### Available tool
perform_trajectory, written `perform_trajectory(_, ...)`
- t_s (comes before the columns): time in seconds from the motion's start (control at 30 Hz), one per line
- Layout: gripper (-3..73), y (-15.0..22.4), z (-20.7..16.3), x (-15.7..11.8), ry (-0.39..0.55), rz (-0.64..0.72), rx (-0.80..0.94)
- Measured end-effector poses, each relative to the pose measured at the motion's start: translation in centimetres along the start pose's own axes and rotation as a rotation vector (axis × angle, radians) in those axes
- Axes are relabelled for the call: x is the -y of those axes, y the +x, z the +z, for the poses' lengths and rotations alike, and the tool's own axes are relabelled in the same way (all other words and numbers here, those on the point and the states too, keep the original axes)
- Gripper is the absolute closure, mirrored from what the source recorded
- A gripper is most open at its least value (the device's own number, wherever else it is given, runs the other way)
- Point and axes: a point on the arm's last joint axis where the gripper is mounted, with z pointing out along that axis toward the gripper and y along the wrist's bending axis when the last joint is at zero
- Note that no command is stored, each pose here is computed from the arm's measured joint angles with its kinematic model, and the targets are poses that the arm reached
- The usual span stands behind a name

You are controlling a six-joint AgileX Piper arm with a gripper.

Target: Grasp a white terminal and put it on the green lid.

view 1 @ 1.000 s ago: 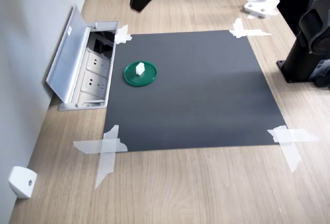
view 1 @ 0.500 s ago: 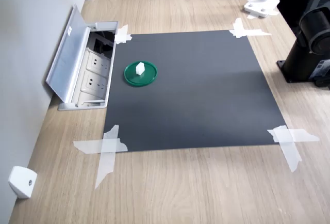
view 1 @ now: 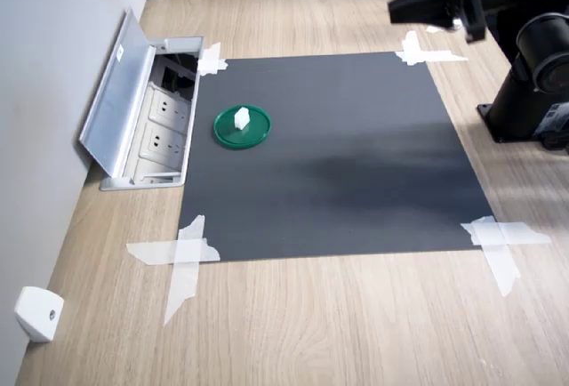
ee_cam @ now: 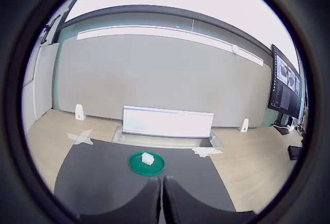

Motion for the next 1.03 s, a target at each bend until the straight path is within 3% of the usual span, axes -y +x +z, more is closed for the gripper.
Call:
perform_trajectory(0.43,70.3,2.9,-0.6,-0.2,0.020,-0.070,0.017)
perform_trajectory(1.03,70.3,3.3,-0.6,-0.2,0.022,-0.077,-0.013)
